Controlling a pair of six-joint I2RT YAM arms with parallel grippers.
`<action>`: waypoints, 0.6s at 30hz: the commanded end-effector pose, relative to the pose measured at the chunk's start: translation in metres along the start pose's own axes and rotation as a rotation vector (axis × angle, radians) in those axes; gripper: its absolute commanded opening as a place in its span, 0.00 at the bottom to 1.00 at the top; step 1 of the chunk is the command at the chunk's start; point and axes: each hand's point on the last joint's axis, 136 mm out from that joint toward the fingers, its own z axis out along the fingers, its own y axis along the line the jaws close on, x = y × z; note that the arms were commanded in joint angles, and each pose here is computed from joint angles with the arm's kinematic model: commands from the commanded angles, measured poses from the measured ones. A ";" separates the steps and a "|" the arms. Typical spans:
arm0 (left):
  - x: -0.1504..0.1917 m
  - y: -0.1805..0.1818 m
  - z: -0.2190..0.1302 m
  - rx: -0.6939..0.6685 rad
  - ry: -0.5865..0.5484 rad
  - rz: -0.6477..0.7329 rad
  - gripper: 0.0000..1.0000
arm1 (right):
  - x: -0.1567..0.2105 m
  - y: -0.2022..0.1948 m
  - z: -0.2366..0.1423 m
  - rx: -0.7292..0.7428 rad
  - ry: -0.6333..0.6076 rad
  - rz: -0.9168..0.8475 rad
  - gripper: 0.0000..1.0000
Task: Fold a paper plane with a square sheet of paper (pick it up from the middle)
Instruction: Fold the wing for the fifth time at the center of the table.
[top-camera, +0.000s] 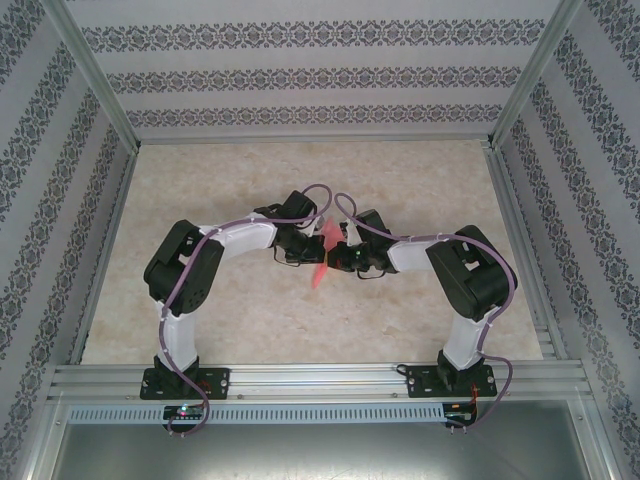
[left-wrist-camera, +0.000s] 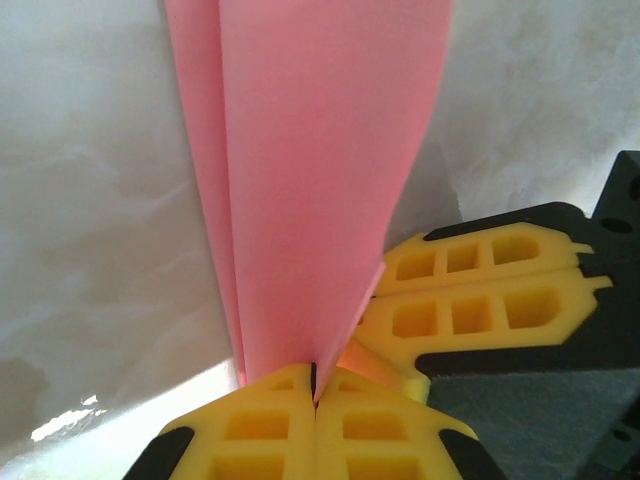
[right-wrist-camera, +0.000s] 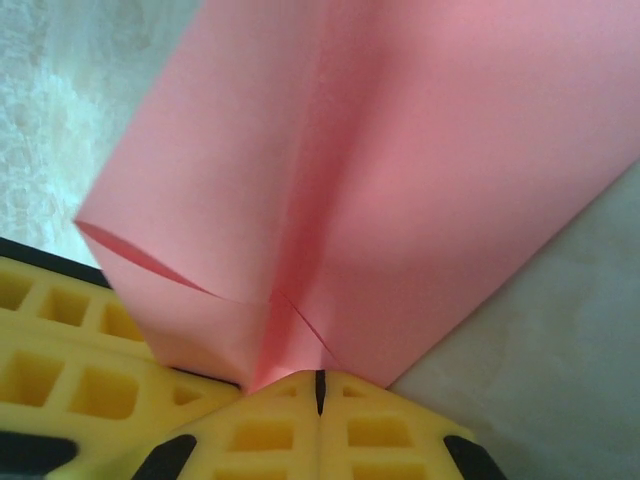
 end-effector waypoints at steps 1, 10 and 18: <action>0.005 -0.008 0.010 0.022 0.024 0.002 0.05 | 0.018 -0.027 -0.002 0.073 0.038 0.072 0.00; 0.001 -0.005 0.020 0.027 0.004 -0.037 0.06 | 0.016 -0.023 -0.001 0.029 0.020 0.092 0.00; 0.006 0.011 0.028 -0.009 0.012 -0.058 0.06 | 0.007 -0.013 -0.009 -0.031 -0.017 0.115 0.00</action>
